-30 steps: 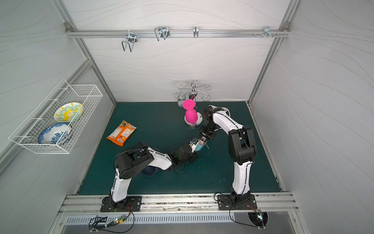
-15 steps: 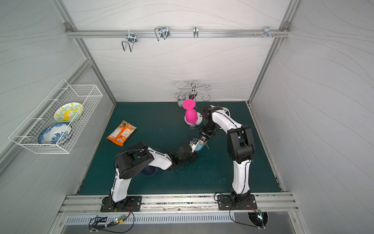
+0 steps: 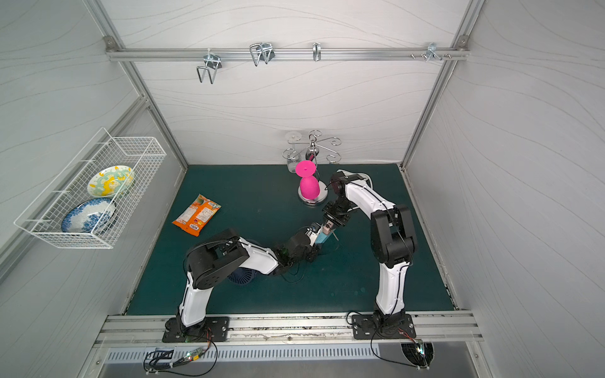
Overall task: Unplug the desk fan from the power strip
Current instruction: Remove the plug from the socket.
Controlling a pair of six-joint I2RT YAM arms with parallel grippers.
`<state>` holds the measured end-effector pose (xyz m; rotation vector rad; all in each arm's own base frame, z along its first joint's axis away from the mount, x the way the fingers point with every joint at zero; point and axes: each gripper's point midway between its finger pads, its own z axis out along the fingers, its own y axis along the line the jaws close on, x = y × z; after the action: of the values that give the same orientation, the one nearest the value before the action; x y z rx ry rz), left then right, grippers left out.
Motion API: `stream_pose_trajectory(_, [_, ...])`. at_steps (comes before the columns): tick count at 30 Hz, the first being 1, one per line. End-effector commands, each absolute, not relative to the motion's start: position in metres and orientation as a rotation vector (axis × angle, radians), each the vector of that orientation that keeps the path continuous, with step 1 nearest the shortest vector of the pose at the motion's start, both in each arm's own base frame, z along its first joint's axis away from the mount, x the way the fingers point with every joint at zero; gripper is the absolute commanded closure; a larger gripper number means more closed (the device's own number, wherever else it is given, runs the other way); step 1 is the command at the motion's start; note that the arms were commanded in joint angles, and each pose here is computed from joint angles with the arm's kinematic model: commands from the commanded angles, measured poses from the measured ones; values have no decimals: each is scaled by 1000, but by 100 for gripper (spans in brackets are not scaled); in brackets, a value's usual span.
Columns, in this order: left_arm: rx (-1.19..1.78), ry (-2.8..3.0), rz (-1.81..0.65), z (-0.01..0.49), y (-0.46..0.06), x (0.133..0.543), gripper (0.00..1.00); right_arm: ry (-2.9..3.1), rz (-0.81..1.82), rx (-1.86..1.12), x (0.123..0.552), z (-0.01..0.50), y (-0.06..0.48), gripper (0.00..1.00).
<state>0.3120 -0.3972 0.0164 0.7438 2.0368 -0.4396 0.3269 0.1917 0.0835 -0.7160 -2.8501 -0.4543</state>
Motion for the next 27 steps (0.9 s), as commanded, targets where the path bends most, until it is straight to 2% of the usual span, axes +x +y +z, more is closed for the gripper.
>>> stream_pose_trajectory(1, [788,2109,-446,-7,-395,304,61,-2849,-401,-718,317,77,183,85])
stream_pose_trajectory(15, [800,2111,-468,-9,-398,302,61,-2852,-350,-677,333,78,202,85])
stream_pose_trajectory(27, [799,2110,-460,-10,-395,301,61,-2850,-375,-712,338,80,197,85])
